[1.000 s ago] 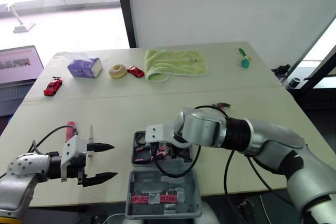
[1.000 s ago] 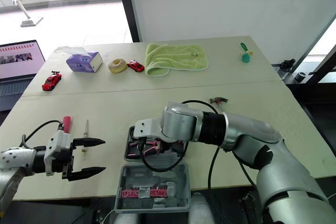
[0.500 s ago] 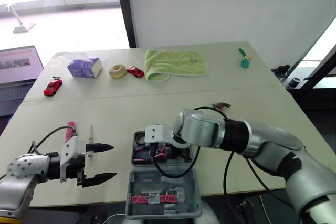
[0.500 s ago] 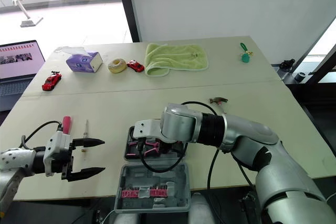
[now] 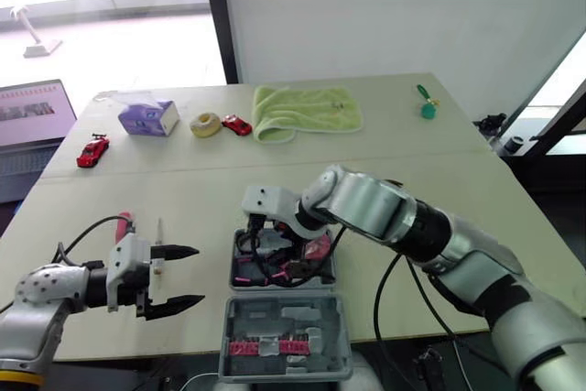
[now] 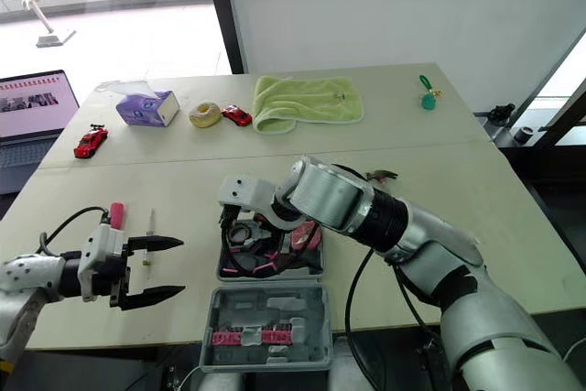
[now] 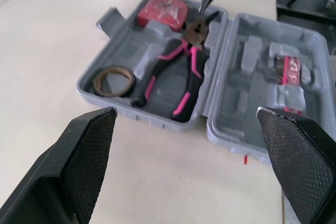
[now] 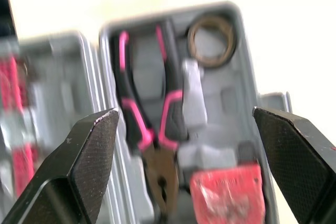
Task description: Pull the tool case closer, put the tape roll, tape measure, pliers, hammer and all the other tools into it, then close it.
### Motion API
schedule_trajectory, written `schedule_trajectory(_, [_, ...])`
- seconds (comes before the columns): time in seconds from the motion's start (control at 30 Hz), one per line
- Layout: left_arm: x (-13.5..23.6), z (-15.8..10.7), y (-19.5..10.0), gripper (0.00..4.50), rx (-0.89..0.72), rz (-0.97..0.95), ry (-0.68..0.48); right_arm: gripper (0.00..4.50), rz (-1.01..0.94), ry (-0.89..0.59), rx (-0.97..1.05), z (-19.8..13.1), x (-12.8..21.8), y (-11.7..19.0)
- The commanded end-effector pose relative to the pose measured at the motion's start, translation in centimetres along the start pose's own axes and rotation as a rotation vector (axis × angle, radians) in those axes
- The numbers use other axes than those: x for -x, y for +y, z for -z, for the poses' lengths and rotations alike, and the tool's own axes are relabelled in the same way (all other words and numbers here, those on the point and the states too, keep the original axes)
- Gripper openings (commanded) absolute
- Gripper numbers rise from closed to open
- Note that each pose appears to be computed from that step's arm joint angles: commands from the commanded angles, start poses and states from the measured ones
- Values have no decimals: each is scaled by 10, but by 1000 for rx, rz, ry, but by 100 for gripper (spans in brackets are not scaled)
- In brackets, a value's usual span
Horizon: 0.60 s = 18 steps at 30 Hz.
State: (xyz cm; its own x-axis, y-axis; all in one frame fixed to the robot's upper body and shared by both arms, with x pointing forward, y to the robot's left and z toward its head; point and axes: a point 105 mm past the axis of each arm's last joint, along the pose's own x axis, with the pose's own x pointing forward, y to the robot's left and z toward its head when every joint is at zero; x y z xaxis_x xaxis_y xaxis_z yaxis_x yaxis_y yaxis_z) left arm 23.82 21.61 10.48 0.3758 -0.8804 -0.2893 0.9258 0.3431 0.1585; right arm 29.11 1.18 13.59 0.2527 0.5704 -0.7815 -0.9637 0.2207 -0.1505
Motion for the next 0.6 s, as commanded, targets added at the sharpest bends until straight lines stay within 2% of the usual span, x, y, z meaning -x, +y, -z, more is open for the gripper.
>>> schedule_trajectory(0.03, [-5,-11,-1,450,-21,12,-34,340,51,-194,-30,-3,-5,10])
schedule_trajectory(0.23, [-3,-11,1,450,-28,22,-26,37,169,-384,18,6,-12,12])
schedule_trajectory(0.27, [-4,-12,1,450,-34,24,-30,4,186,-436,30,6,-12,13])
schedule_trajectory(0.43, [-7,-16,1,450,-49,35,-53,4,244,-484,84,27,-21,18])
schedule_trajectory(0.6, [-12,-17,-3,450,-58,60,-65,4,308,-581,-58,36,-22,11])
